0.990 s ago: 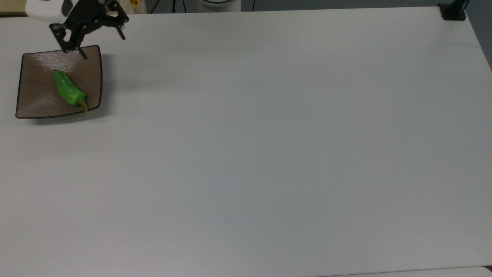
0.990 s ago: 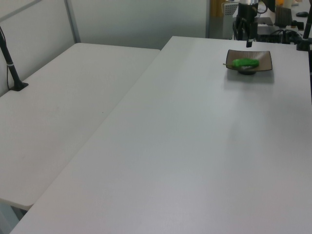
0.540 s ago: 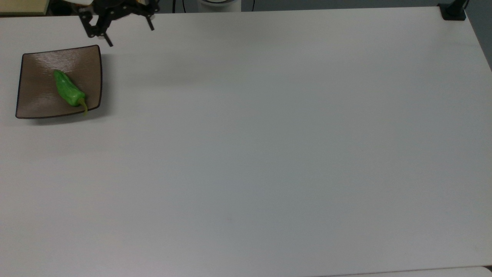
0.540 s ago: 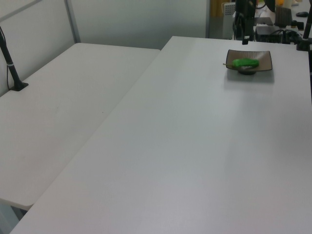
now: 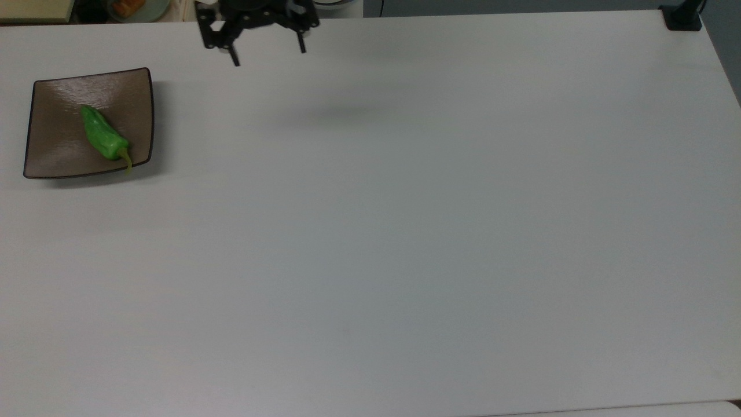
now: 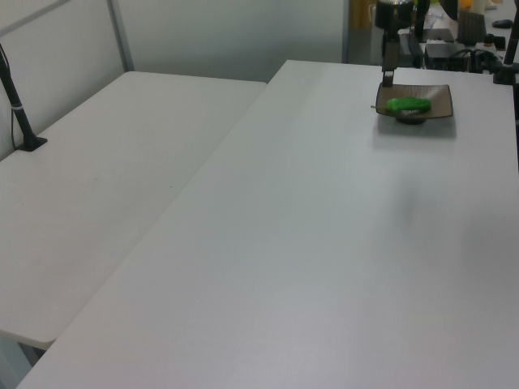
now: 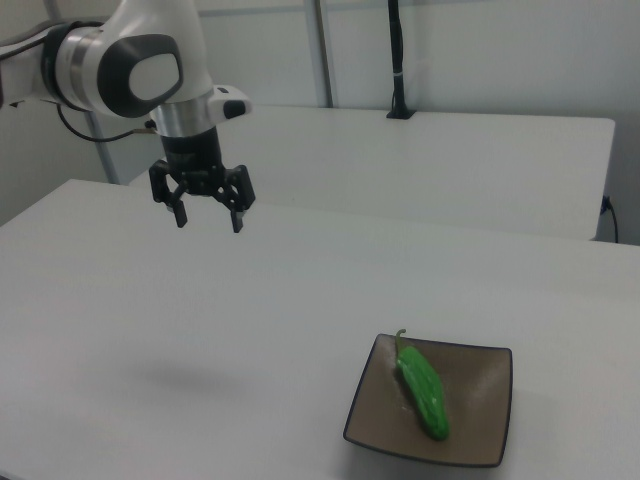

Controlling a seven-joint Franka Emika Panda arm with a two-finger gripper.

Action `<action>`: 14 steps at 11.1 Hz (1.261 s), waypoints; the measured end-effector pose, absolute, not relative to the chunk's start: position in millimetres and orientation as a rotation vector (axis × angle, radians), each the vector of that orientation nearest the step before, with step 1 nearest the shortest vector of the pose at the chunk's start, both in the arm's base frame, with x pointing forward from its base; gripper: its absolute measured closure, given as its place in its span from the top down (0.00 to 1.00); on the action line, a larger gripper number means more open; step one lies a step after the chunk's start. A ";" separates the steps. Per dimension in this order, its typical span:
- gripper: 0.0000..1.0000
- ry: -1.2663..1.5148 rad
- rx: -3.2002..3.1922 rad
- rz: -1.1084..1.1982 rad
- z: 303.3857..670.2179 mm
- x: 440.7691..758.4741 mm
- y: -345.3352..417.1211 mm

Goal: Chili peppers are placed on a ceramic plate

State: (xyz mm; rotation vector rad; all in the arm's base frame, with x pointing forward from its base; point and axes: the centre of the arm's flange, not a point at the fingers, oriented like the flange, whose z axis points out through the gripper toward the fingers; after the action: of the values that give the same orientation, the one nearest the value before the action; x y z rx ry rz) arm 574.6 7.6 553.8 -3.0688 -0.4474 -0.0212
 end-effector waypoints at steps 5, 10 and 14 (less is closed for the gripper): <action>1.00 -0.210 -3.125 0.024 542.2 571.3 60.7; 1.00 -0.098 -3.177 -0.014 530.4 572.5 68.6; 1.00 -0.098 -3.175 -0.045 533.5 573.9 68.5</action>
State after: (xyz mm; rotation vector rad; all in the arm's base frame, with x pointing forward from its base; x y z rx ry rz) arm 573.9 68.5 533.5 -3.1747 -0.0978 -0.0446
